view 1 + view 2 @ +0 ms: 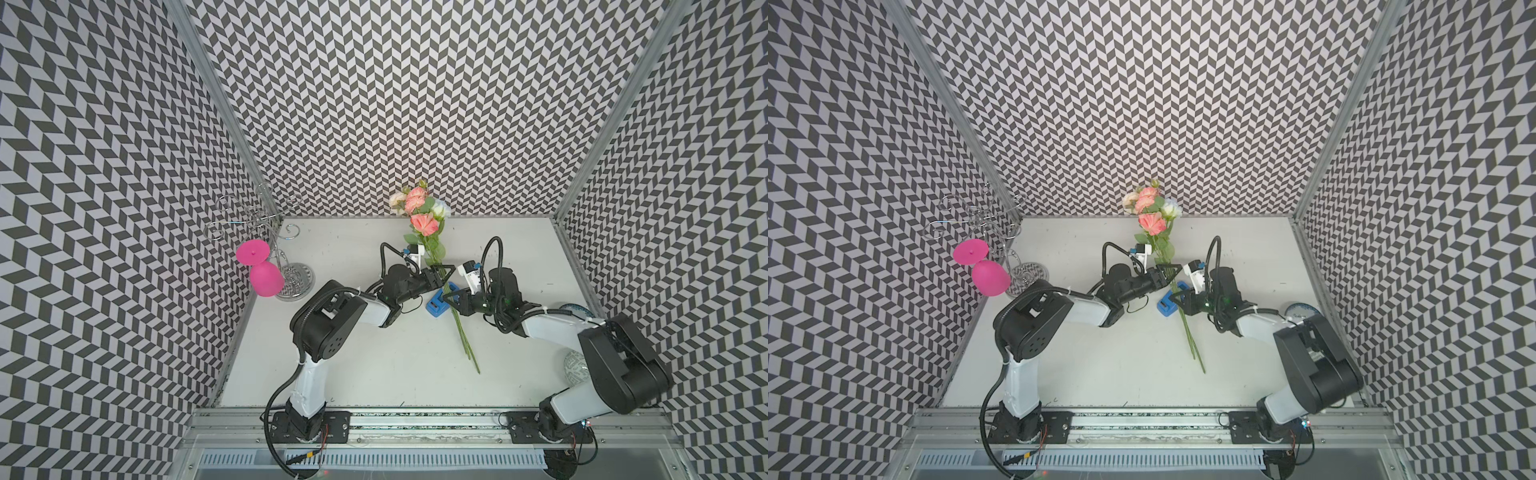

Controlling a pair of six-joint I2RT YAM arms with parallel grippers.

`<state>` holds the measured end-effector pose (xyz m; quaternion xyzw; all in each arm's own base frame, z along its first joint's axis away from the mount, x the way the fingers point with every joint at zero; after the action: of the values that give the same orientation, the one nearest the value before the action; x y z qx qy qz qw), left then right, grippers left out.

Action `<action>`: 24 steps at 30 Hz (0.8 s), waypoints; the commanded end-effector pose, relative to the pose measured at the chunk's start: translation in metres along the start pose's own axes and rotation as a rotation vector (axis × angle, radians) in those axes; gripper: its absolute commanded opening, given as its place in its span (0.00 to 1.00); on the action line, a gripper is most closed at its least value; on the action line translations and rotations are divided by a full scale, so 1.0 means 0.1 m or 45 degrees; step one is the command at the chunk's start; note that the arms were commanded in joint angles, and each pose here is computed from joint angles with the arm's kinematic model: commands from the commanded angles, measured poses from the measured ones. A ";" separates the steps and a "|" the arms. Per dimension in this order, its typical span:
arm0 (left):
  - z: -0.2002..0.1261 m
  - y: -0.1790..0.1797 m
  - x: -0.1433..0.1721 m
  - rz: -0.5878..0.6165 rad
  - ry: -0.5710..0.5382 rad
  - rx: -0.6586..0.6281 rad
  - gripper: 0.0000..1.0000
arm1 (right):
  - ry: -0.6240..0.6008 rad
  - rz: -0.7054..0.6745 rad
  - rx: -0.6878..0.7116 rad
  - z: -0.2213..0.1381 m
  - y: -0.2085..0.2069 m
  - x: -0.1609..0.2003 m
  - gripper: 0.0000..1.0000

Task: Wrap bouquets with tape
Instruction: Wrap the tape around the bouquet.

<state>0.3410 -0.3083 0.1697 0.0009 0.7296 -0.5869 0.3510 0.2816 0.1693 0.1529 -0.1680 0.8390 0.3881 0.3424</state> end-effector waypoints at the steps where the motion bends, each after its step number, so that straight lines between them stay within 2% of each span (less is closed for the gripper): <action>1: 0.12 0.03 0.08 0.116 0.096 -0.280 0.67 | -0.101 -0.156 0.193 -0.04 0.10 -0.24 0.00; 3: 0.21 -0.04 0.12 0.189 0.127 -0.338 0.66 | -0.068 -0.188 0.232 0.02 0.16 -0.24 0.00; 6: 0.32 -0.11 0.15 0.255 0.156 -0.414 0.54 | -0.077 -0.214 0.294 0.05 0.23 -0.23 0.00; 11: 0.36 -0.10 0.15 0.280 0.165 -0.481 0.12 | -0.095 -0.247 0.297 0.05 0.35 -0.24 0.00; 13: 0.37 -0.11 0.15 0.278 0.163 -0.467 0.00 | -0.093 -0.249 0.287 0.06 0.36 -0.22 0.00; 15: 0.37 -0.14 0.13 0.255 0.163 -0.429 0.00 | -0.076 -0.263 0.265 0.08 0.35 -0.20 0.04; 17: 0.34 -0.20 0.11 0.246 0.144 -0.361 0.00 | -0.072 -0.237 0.164 0.07 0.33 -0.19 0.18; 19: 0.30 -0.23 0.07 0.206 0.134 -0.282 0.00 | -0.077 -0.171 -0.013 -0.01 0.27 -0.19 0.31; 24: 0.15 -0.25 -0.02 0.078 0.097 -0.068 0.00 | -0.082 -0.083 -0.314 -0.17 0.20 -0.15 0.36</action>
<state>0.3422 -0.3310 0.1580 0.0254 0.8128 -0.4806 0.3282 0.2782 0.1656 0.1603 -0.1767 0.8344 0.3874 0.3498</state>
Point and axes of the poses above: each gripper's point midway between its finger pads, its own z axis out along the fingers, its own y axis along the line the jaws close on, x = y × z, the point moved 9 cm from there along -z, back along the fingers
